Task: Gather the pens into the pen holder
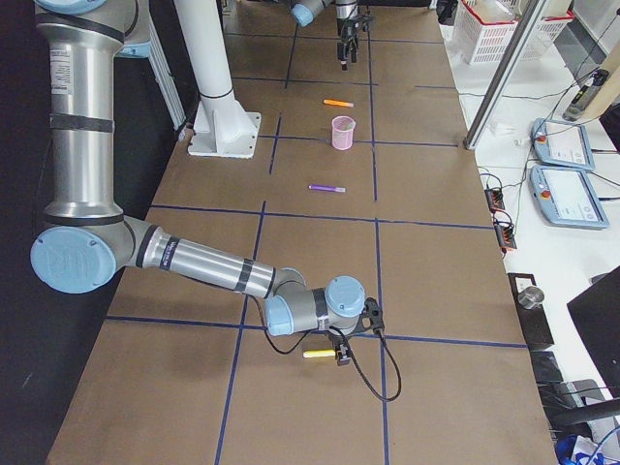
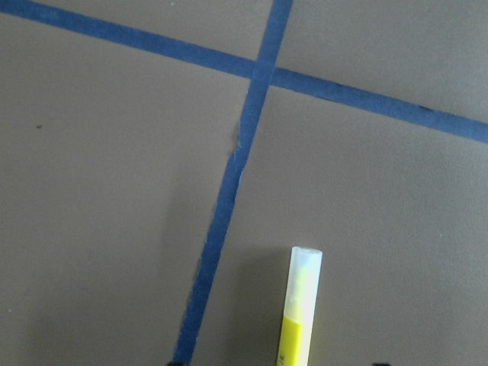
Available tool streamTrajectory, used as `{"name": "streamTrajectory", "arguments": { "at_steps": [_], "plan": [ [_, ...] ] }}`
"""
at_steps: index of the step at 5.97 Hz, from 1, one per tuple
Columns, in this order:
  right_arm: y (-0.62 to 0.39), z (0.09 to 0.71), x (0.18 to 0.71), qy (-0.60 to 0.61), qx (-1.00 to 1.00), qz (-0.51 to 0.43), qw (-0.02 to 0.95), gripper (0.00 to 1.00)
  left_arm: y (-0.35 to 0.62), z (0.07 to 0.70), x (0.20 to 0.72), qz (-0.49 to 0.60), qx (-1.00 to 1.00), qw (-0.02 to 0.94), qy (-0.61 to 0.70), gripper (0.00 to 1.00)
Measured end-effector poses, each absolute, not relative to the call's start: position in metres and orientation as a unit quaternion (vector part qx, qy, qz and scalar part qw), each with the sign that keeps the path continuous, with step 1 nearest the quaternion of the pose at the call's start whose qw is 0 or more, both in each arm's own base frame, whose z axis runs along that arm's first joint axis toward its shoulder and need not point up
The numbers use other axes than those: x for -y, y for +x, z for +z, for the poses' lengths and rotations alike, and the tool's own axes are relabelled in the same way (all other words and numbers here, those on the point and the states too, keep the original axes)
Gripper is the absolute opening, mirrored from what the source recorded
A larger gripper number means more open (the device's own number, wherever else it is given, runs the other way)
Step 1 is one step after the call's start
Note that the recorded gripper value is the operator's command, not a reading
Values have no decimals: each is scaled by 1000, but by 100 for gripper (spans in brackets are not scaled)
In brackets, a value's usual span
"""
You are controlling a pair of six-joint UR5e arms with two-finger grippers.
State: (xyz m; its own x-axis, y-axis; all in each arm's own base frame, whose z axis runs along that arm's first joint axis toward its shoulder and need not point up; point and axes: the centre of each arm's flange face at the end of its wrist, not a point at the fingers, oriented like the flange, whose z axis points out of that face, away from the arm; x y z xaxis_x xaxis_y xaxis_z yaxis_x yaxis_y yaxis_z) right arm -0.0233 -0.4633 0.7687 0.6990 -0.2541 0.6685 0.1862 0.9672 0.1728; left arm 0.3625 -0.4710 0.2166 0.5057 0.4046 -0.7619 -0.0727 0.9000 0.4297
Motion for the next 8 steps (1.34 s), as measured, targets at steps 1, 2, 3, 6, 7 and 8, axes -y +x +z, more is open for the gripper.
{"name": "streamTrajectory", "arguments": {
  "at_steps": [1,2,3,6,7,8],
  "plan": [
    [-28,776,463,39,363,-121,923,77,362,217,471,141,-477,850,174,100],
    [-33,782,465,32,360,-123,924,75,362,216,471,141,-478,850,174,100],
    [-38,787,468,26,359,-125,924,70,362,216,470,141,-478,849,174,100],
    [-47,795,474,18,354,-131,926,4,362,215,470,141,-478,849,175,100],
    [-47,794,477,18,354,-131,926,0,361,215,469,141,-479,849,176,100],
    [-48,792,478,19,354,-131,926,0,360,213,469,142,-479,848,177,100]
  ]
}}
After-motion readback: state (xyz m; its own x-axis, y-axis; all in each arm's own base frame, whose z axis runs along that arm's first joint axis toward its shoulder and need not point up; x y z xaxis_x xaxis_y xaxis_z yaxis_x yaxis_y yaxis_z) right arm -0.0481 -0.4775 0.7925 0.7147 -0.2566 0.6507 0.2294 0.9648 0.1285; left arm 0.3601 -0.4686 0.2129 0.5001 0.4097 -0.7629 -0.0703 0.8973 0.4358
